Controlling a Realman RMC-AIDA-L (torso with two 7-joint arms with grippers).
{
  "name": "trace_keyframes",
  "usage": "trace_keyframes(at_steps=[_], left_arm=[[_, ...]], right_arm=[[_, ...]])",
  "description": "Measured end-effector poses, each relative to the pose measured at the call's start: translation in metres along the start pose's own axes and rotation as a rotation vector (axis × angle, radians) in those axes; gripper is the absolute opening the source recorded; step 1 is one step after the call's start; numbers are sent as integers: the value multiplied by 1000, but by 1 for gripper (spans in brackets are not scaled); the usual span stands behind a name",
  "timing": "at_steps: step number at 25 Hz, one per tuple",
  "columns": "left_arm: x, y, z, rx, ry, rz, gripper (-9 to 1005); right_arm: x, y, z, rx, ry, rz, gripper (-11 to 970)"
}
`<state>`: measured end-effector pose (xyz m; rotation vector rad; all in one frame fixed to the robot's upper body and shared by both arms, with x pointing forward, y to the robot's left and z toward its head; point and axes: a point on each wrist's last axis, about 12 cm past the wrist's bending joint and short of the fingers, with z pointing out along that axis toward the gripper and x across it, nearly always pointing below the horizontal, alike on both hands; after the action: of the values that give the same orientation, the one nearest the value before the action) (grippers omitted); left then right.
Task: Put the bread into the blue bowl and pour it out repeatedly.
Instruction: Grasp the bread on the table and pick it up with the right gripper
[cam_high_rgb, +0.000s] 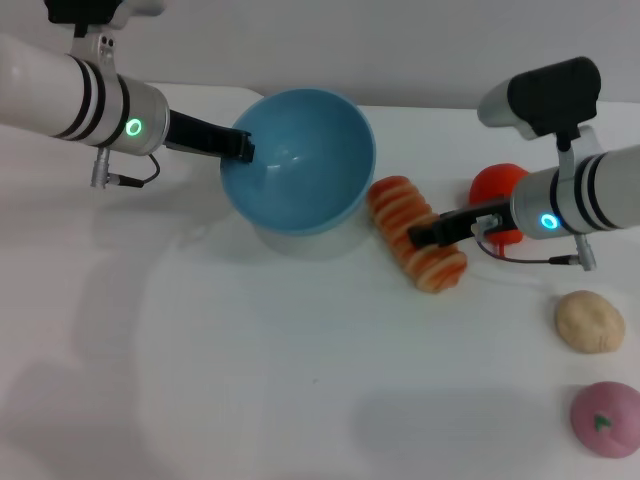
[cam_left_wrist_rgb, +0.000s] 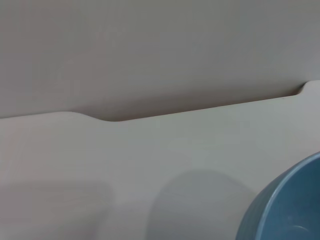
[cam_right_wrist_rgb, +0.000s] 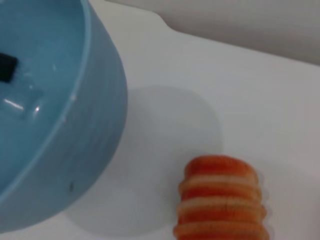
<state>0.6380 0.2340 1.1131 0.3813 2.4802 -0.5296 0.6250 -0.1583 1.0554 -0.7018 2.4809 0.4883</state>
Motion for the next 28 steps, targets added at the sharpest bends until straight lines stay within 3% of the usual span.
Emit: trace_keyframes(at_steps=[8,16,22,28], left_arm=[[-7,-13,-2,33,-3,31,-1],[-9,-19,-4,54,3,43,-1],[-9,-22,-3,62,2,48,0],[-9,-23,-3,63,3,49,0]], right_arm=[[10,3,7,3,-34,-58,521],[18,-6,4,40,-63,-48,470],[18,-12,-11,15,-142,0,376],[21,-29,-35,-22,-217,91,330]])
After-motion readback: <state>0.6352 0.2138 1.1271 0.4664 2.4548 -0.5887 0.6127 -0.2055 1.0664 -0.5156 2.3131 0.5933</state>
